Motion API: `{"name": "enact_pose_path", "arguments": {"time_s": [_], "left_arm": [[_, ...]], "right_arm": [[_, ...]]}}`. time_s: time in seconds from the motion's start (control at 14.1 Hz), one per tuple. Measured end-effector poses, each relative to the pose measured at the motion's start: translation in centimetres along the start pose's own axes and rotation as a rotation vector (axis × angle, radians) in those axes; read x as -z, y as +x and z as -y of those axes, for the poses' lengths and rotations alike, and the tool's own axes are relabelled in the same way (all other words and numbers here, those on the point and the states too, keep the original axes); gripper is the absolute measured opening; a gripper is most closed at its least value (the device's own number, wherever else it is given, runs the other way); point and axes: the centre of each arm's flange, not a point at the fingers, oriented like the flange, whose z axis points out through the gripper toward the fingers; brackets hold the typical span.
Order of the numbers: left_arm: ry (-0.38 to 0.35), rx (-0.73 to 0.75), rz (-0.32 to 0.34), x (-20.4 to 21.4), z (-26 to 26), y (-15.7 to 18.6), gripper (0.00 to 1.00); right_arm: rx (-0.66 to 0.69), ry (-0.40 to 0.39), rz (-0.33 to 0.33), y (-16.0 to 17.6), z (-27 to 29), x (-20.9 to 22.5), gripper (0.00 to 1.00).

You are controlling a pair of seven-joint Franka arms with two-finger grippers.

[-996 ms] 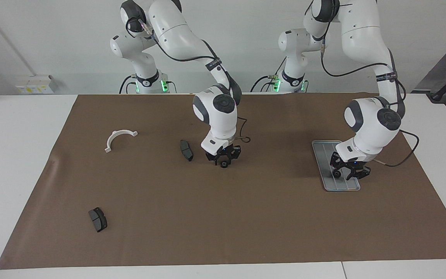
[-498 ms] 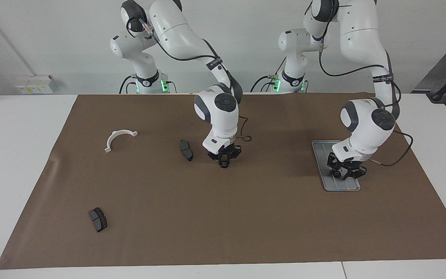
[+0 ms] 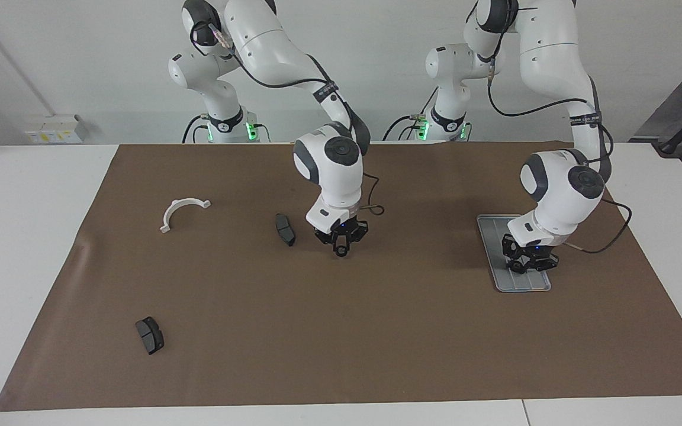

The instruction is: Place bearing gear from tray to pile

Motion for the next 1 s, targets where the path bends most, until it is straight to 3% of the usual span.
{"name": "enact_pose_path", "arguments": {"time_s": [0.21,0.43,0.64,1.0], "left_arm": [[0.000,0.000,0.000,0.0,0.0,0.0,0.36],[0.000,0.007,0.000,0.1,0.0,0.0,0.36],[-0.013,0.083,0.015,1.6,-0.7,1.3,0.36],[-0.034,0.320,0.068,4.7,-8.6,6.9,0.36]], "right_arm": [[0.008,-0.006,0.029,3.1,-9.0,5.3,0.33],[0.045,-0.009,0.051,5.4,-18.8,6.8,0.33],[0.097,-0.011,0.077,6.1,-27.5,4.3,0.33],[0.113,-0.019,0.021,4.6,-37.9,-1.7,0.33]]}}
